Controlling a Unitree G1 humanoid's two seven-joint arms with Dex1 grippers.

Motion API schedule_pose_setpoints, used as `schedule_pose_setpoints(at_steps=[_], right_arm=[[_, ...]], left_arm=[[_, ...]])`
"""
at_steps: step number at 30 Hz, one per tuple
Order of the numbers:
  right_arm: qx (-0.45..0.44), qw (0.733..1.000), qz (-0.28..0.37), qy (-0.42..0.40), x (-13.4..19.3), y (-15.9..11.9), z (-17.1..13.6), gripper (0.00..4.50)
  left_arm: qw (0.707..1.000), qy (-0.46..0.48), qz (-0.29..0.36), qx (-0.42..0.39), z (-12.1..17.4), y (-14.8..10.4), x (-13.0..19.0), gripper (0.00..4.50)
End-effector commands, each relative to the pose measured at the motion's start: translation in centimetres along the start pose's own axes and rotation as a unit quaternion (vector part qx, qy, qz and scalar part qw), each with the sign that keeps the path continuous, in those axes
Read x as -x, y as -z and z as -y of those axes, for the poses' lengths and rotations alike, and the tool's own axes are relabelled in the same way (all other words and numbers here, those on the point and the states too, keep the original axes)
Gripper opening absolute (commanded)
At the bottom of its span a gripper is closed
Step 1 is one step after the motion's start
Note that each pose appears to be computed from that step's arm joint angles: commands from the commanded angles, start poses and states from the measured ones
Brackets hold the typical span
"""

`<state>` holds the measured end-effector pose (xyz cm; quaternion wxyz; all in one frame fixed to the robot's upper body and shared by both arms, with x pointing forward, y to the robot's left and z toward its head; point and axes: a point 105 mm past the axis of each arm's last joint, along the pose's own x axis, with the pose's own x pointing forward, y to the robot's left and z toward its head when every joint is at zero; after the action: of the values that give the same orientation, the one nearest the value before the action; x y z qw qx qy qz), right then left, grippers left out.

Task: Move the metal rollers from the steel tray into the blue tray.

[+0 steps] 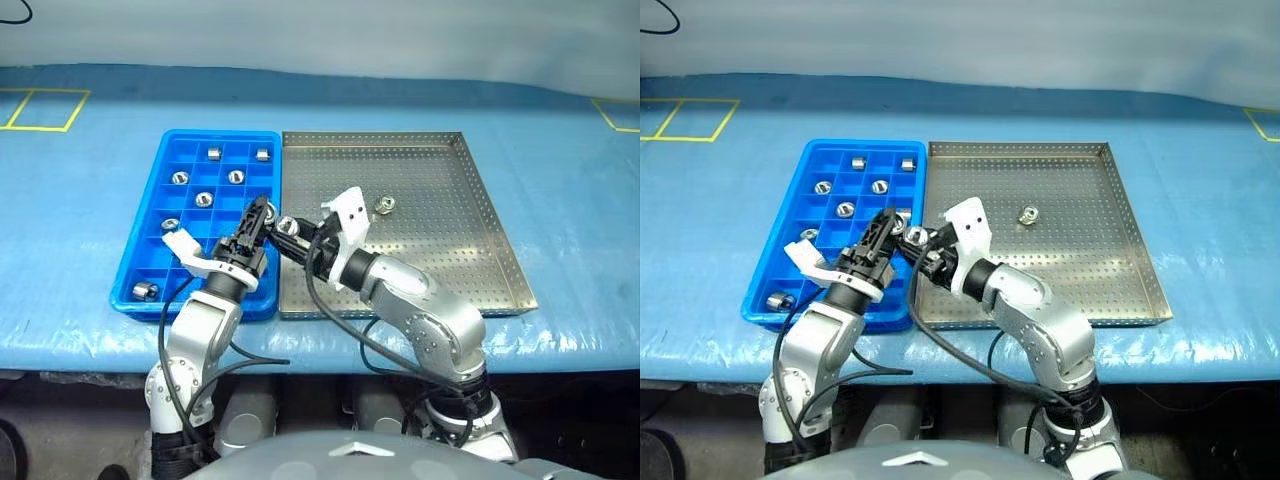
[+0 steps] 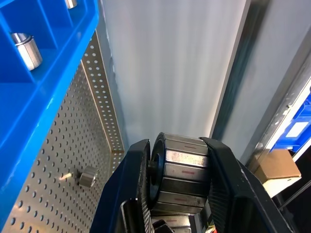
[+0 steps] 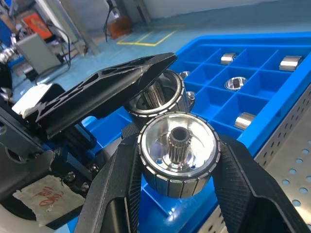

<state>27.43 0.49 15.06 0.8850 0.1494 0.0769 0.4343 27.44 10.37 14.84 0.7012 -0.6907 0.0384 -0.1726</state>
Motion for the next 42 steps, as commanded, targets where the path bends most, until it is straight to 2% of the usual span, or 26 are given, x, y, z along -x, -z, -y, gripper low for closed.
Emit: schedule_pose_setpoints(at_steps=[1,7,12,15,17,20,21,22,24,26,31,42], right_arm=[[-0.036,0.996,0.078,0.029,1.1,-3.0,1.2,1.71],[-0.088,0.991,0.098,0.034,1.2,-3.5,1.5,1.71],[-0.094,0.99,0.098,0.047,1.4,-3.6,1.9,1.71],[0.051,0.995,0.027,0.086,1.2,-2.3,2.6,1.71],[0.092,0.991,0.005,0.095,1.1,-1.7,2.8,1.71],[0.161,0.98,-0.038,0.113,0.8,-0.5,3.4,1.71],[0.173,0.977,-0.043,0.113,0.7,-0.3,3.4,1.71],[0.178,0.977,-0.044,0.112,0.7,-0.2,3.4,1.71],[0.183,0.976,-0.041,0.111,0.5,-0.3,3.2,1.71],[0.189,0.975,-0.038,0.113,0.5,-0.4,3.3,1.71],[0.199,0.971,-0.035,0.126,0.9,-0.8,3.7,1.71],[0.196,0.97,-0.037,0.139,1.4,-0.4,3.7,1.71]], left_arm=[[0.998,0.02,0.055,0.039,1.2,-1.1,0.0,1.25],[0.994,0.04,0.077,0.061,2.0,-1.4,-0.3,1.25],[0.992,0.053,0.099,0.061,2.3,-2.0,-0.2,1.25],[0.991,-0.003,0.078,-0.106,1.4,-2.4,-0.1,1.25],[0.979,-0.034,0.065,-0.19,0.8,-2.5,-0.1,1.25],[0.91,-0.101,0.056,-0.398,-0.1,-4.3,0.5,1.25],[0.872,-0.122,0.044,-0.473,-0.5,-4.7,0.7,1.25],[0.84,-0.139,0.036,-0.524,-0.8,-5.1,1.0,1.25],[0.801,-0.162,0.033,-0.575,-1.3,-5.8,1.4,1.25],[0.779,-0.178,0.03,-0.601,-1.9,-6.3,1.6,1.25],[0.756,-0.188,0.011,-0.627,-2.8,-6.3,1.4,1.25],[0.743,-0.168,-0.024,-0.647,-3.5,-6.5,-0.7,1.25]])
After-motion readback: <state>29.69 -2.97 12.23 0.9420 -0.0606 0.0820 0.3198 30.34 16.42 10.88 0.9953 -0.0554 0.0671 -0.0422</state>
